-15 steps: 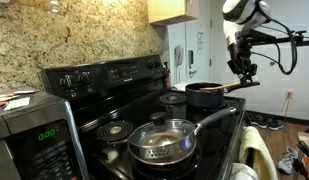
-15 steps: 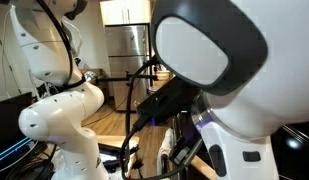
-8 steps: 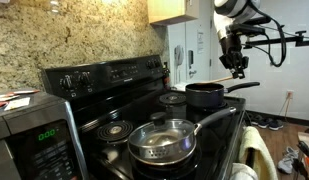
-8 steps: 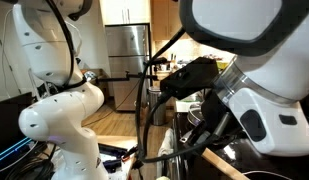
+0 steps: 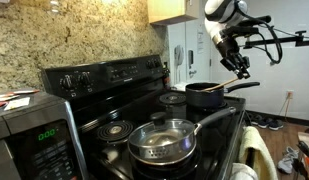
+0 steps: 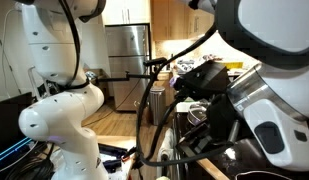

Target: Put the wooden spatula in the pot then take the lid off the pan and put it on the pot

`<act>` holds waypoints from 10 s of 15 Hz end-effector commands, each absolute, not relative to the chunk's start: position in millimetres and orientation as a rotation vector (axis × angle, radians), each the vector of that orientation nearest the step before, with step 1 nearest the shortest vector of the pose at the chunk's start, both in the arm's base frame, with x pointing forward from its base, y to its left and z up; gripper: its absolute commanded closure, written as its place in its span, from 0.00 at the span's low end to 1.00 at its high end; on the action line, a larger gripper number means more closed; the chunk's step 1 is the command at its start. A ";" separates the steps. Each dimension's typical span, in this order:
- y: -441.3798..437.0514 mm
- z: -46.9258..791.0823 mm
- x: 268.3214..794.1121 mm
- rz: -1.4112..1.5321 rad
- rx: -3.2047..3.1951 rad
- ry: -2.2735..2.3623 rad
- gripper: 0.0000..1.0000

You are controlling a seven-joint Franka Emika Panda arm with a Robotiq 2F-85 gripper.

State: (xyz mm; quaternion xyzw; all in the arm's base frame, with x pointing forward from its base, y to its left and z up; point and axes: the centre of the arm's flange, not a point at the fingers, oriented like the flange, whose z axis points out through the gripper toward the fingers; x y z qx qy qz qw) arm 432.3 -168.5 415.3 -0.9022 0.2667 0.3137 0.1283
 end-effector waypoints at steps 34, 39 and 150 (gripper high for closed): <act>-163.9 432.4 432.9 0.592 -2.832 0.515 0.00; -144.8 457.2 465.5 0.263 -2.970 0.386 0.00; -157.6 500.3 576.7 -0.396 -3.020 -0.673 0.66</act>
